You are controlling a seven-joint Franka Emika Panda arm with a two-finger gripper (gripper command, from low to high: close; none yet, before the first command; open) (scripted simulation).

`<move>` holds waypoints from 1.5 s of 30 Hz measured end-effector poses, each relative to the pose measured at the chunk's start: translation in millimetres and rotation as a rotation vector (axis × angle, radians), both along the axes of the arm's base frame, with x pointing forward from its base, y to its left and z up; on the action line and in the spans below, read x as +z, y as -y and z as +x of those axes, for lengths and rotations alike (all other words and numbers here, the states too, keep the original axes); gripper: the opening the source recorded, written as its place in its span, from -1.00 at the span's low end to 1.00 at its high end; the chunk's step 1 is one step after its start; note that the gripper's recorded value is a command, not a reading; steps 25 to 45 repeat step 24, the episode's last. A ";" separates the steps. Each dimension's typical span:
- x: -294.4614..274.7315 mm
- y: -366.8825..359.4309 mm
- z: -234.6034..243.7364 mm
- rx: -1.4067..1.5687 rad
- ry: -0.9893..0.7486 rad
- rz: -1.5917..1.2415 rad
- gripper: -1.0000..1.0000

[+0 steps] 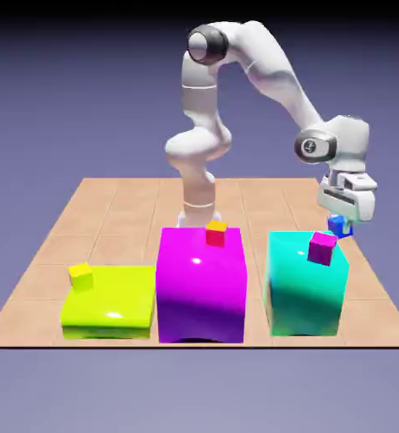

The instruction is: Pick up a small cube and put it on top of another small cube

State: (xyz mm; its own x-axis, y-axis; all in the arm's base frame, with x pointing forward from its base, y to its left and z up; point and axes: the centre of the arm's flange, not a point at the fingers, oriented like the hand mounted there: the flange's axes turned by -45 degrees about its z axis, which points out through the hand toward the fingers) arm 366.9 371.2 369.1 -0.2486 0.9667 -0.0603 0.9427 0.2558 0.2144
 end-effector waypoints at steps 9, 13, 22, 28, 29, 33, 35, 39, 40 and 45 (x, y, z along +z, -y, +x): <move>101.5 39.9 81.9 0.156 -0.020 -0.061 -1.00; 127.6 66.5 107.2 0.248 -0.053 -0.125 -1.00; 24.3 67.6 107.0 0.378 -0.114 -0.257 1.00; 41.8 62.6 104.7 0.382 -0.113 -0.258 1.00; 41.8 62.6 104.7 0.382 -0.113 -0.258 1.00; 41.8 62.6 104.7 0.382 -0.113 -0.258 1.00; 41.8 62.6 104.7 0.382 -0.113 -0.258 1.00; 41.8 62.6 104.7 0.382 -0.113 -0.258 1.00; 41.8 62.6 104.7 0.382 -0.113 -0.258 1.00; 41.8 62.6 104.7 0.382 -0.113 -0.258 1.00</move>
